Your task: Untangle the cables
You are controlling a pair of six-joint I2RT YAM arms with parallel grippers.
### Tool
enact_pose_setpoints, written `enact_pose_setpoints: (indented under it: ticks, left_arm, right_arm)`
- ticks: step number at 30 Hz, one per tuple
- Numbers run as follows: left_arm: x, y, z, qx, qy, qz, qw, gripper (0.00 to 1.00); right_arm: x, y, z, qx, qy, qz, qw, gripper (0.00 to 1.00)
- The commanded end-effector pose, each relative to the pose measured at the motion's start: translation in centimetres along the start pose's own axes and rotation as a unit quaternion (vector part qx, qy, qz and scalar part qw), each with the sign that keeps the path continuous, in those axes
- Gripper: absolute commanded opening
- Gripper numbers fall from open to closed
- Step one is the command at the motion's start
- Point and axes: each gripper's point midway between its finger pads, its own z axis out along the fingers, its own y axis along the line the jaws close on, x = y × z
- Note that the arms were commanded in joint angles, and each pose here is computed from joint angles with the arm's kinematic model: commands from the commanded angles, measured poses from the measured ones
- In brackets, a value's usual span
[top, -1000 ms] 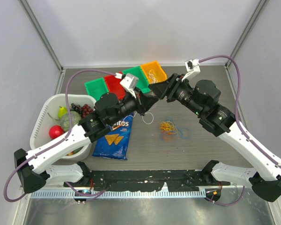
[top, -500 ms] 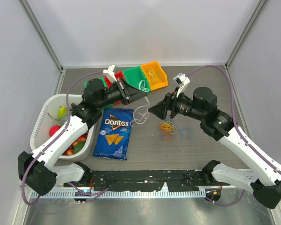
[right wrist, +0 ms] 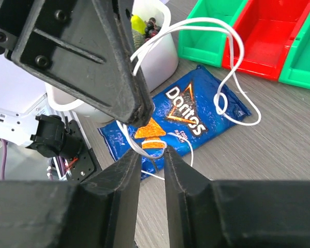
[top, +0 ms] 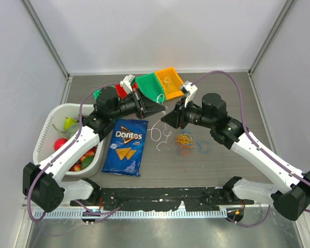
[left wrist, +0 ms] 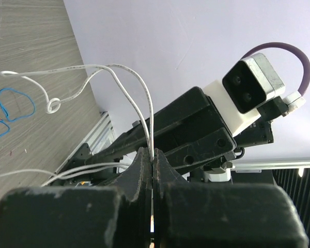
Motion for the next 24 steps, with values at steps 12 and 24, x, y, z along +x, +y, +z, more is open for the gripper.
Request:
enact_pose_setpoints:
  ticks: [12,24]
  left_arm:
    - [-1.3,-0.1,-0.5,-0.003,-0.010,0.035,0.999,0.00]
    - [-7.1,0.4,-8.4,-0.183,-0.151,0.301,0.924,1.00]
  right_arm:
    - [-3.5,0.9,-0.3,-0.014,-0.085,-0.015,0.996,0.01]
    - [-11.7,-7.5,-0.2,0.191,-0.167,0.000,0.967,0.01]
